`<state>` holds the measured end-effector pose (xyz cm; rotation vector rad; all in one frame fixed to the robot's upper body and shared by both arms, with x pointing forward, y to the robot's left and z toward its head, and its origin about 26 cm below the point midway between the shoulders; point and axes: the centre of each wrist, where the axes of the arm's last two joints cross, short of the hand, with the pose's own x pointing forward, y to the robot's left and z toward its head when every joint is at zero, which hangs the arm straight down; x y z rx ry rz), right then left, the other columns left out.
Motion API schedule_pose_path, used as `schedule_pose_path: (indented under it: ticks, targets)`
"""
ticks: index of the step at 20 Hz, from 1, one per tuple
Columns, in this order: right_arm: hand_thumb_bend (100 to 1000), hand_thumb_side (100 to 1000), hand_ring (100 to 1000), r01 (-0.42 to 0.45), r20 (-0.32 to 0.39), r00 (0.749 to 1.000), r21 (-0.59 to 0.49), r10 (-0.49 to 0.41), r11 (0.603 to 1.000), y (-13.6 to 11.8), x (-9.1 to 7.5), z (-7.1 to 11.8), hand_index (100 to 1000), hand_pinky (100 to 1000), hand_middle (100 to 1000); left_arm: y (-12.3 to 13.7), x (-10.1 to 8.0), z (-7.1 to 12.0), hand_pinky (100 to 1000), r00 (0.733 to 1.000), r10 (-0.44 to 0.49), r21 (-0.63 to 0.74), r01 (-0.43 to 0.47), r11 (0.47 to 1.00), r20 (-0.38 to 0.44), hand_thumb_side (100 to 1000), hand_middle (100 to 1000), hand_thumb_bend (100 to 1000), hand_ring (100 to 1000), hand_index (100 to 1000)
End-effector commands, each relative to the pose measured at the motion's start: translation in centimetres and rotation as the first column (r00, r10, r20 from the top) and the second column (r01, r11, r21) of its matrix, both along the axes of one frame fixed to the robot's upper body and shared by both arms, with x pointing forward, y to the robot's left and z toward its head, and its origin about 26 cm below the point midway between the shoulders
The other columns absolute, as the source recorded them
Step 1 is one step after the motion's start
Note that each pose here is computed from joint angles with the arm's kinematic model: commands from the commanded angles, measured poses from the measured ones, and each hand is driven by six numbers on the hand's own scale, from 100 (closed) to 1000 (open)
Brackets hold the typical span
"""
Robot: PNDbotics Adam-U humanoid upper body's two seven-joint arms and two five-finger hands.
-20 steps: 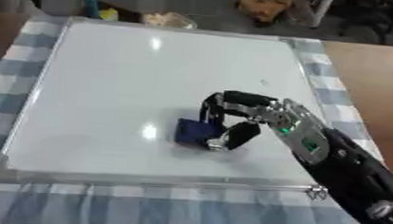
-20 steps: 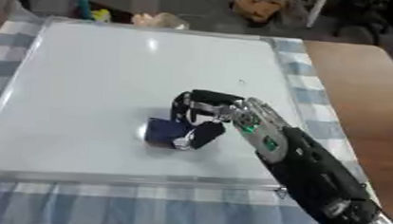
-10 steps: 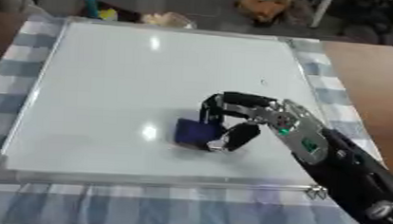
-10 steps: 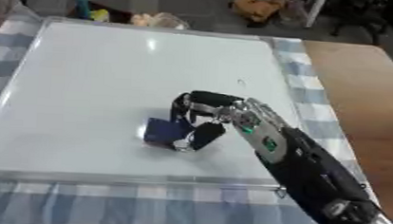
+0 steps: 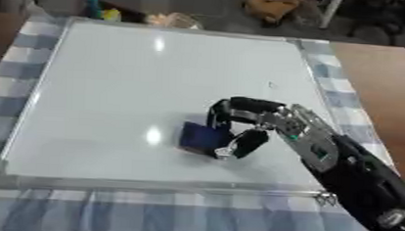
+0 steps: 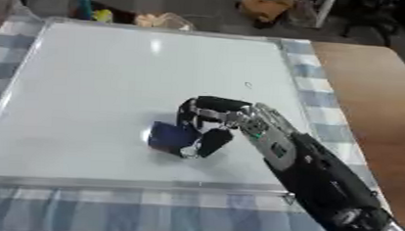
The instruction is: Wipe the whiteboard clean with a brush.
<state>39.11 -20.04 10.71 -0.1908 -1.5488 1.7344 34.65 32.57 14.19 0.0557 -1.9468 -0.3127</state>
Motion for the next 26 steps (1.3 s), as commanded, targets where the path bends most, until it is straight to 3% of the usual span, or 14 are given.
schedule_pose_path:
  ticks: [1, 4, 6, 15, 18, 21, 26]
  targets:
    - [326, 521, 652, -0.005, 0.033, 0.999, -0.011, 0.005, 1.0, -0.2, 0.1, 1.0, 267, 572, 651, 0.1, 0.0, 1.1, 548, 1.0, -0.004, 0.005, 0.004, 1.0, 0.031, 957, 579, 648, 528, 696]
    - [326, 509, 644, -0.005, 0.033, 0.999, -0.012, 0.005, 1.0, -0.2, 0.1, 1.0, 265, 571, 643, 0.1, 0.0, 1.1, 548, 1.0, -0.004, 0.006, 0.004, 1.0, 0.031, 957, 579, 648, 527, 696]
    - [285, 452, 626, -0.004, 0.037, 0.999, -0.018, 0.004, 1.0, -0.2, 0.1, 1.0, 261, 568, 622, 0.1, 0.0, 1.1, 548, 1.0, -0.003, 0.006, 0.003, 1.0, 0.031, 957, 578, 648, 527, 696]
    - [265, 422, 617, -0.004, 0.045, 0.999, -0.031, 0.005, 1.0, -0.1, 0.0, 1.1, 259, 561, 613, 0.1, 0.0, 1.1, 548, 0.999, -0.003, 0.006, 0.003, 1.0, 0.032, 956, 578, 649, 526, 695]
    - [288, 449, 621, -0.007, 0.049, 0.999, -0.036, 0.009, 0.999, 0.0, 0.0, 1.1, 262, 563, 616, 0.1, 0.0, 1.1, 548, 0.999, -0.003, 0.006, 0.003, 1.0, 0.032, 956, 577, 650, 526, 695]
    - [334, 598, 646, -0.014, 0.053, 0.998, -0.039, 0.016, 0.999, 0.1, 0.0, 1.3, 286, 571, 628, 0.1, 0.0, 1.1, 548, 1.0, -0.002, 0.006, 0.002, 1.0, 0.031, 955, 577, 650, 526, 695]
    - [350, 595, 655, -0.023, 0.08, 0.996, -0.033, 0.026, 0.999, 0.3, -0.2, 2.6, 287, 574, 635, 0.2, 0.0, 1.0, 548, 1.0, -0.001, 0.006, 0.001, 1.0, 0.028, 955, 577, 651, 525, 695]
